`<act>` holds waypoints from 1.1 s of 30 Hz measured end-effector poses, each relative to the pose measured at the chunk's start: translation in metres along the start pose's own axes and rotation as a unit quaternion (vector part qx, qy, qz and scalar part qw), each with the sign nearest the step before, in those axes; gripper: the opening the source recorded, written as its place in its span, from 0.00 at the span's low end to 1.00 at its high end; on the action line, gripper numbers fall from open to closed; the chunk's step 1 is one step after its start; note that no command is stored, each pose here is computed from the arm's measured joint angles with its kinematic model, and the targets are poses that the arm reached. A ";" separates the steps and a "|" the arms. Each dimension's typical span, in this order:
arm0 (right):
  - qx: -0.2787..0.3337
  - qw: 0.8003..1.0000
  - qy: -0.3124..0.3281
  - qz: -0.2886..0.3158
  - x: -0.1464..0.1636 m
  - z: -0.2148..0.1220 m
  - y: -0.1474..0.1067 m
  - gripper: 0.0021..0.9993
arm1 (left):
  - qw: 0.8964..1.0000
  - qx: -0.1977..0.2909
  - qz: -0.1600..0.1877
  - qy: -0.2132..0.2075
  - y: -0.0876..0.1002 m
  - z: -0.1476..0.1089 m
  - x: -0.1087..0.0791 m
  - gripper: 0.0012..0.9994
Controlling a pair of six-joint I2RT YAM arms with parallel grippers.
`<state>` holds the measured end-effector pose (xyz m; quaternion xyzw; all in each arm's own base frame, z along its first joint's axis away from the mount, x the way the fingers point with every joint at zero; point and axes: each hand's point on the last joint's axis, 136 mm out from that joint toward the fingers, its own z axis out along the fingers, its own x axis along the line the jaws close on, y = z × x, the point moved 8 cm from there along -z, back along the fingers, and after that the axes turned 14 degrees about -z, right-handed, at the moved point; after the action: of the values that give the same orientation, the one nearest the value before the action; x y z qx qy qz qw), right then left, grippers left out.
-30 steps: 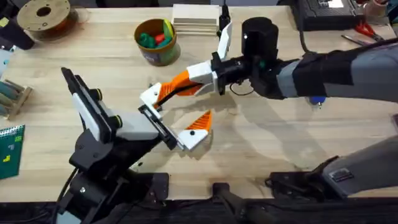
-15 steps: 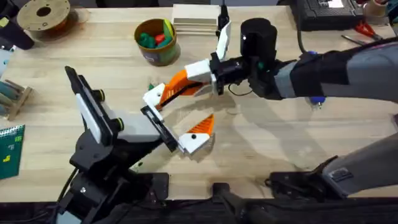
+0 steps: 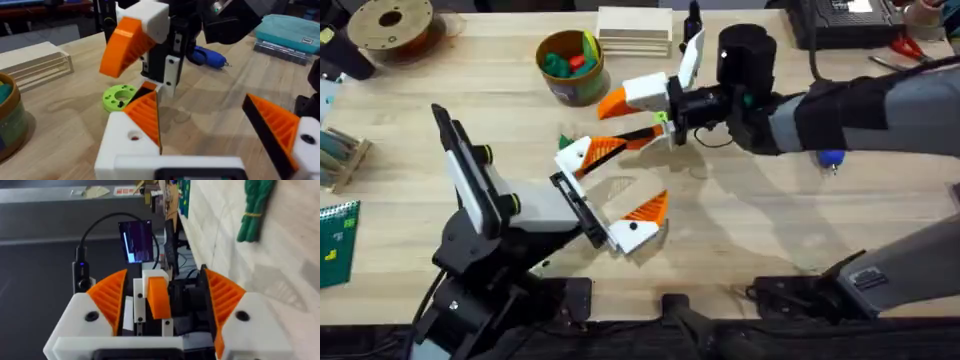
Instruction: Pick up the gripper from the table and insert it into the empty holder that is missing its gripper. Then pick up a screw, insert it into the mounting hole, and use the screwdriver to tighten it. Finally, clean up the table by picking up the vegetable and placing it into the bucket.
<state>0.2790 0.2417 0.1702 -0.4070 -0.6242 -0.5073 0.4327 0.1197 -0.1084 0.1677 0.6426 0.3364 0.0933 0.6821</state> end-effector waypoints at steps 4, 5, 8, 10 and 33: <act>-0.040 0.999 -0.017 -0.028 -0.007 -0.020 0.013 0.79 | 1.000 0.000 0.000 -0.001 0.000 0.000 0.000 0.99; -0.051 0.998 -0.022 -0.037 -0.008 -0.026 0.017 0.79 | 1.000 0.000 0.000 -0.001 0.000 0.000 0.000 0.99; -0.089 0.993 -0.041 -0.070 -0.011 -0.046 0.034 0.80 | 1.000 0.000 0.000 -0.001 0.000 0.000 0.000 0.99; -0.110 0.989 -0.056 -0.085 -0.009 -0.060 0.048 0.80 | 1.000 0.000 0.000 -0.001 0.000 0.000 0.000 0.99; 0.127 0.813 -0.522 -0.227 -0.003 -0.060 0.049 0.80 | 1.000 0.000 0.004 -0.002 0.000 0.000 0.000 0.99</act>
<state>0.3336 0.1903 0.1880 -0.3990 -0.8897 -0.2185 -0.0373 0.1194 -0.1086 0.1678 0.6443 0.3328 0.0942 0.6821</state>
